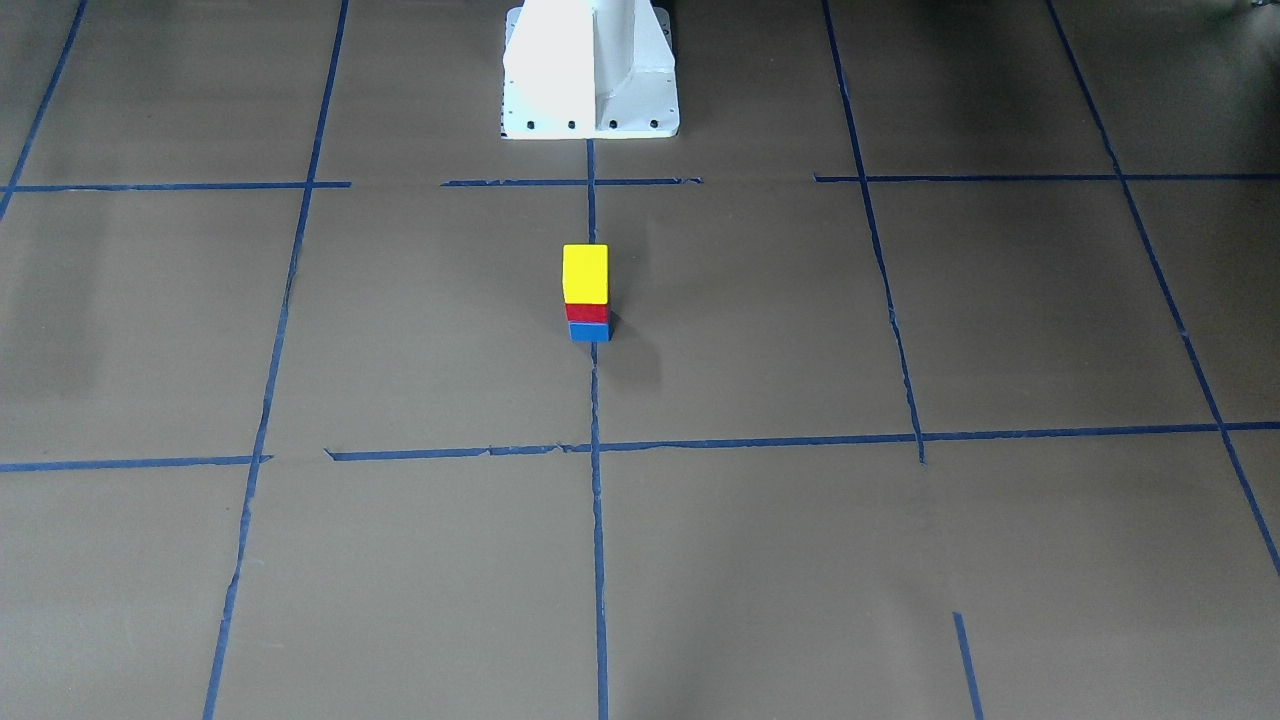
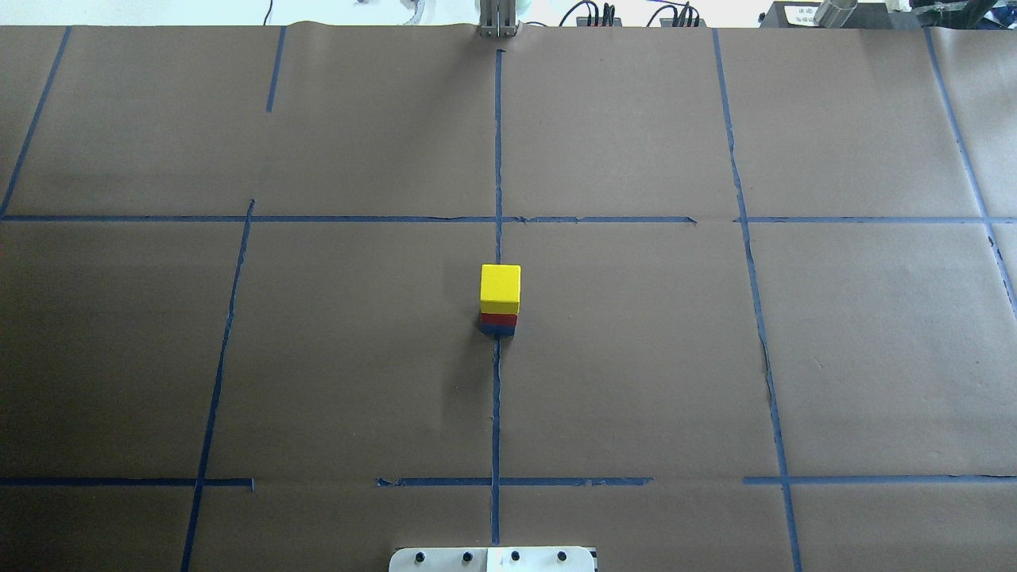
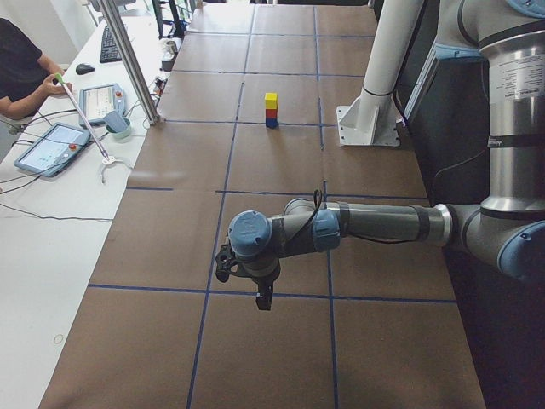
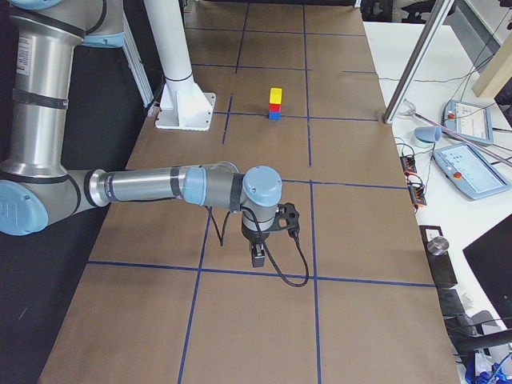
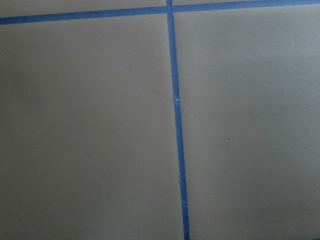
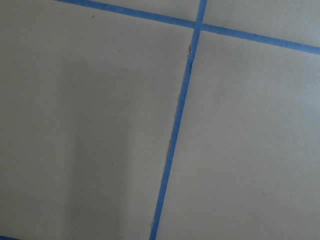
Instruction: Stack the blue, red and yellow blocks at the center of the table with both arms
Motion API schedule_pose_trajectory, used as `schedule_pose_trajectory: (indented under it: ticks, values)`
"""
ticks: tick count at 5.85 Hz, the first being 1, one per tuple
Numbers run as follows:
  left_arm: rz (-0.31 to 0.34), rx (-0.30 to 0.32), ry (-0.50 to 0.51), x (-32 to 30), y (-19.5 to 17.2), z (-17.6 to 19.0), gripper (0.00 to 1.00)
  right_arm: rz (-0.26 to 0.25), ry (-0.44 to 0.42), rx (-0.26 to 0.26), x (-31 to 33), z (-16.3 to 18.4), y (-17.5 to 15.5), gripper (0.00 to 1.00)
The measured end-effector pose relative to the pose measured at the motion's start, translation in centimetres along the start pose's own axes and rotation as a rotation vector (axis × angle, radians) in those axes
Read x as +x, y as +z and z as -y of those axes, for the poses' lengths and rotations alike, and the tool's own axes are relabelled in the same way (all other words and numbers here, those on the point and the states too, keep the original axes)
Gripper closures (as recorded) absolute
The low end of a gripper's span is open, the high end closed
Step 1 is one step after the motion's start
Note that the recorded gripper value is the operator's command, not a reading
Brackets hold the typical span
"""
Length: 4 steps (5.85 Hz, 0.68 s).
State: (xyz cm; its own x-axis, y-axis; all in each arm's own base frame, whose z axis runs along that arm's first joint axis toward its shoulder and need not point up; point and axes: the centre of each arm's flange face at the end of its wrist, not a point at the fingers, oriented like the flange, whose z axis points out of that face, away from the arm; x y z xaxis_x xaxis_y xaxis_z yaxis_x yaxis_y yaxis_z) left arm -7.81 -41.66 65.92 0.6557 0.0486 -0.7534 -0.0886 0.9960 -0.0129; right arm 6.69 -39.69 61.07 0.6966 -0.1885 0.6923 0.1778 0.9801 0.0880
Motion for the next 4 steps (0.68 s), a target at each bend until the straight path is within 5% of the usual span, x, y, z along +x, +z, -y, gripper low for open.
schedule_pose_trajectory:
  ticks: [4]
  values:
    - [0.009, 0.038, 0.023, 0.34, -0.31, 0.26, 0.00, 0.008, -0.005, -0.002, -0.07, 0.10, 0.25, 0.00]
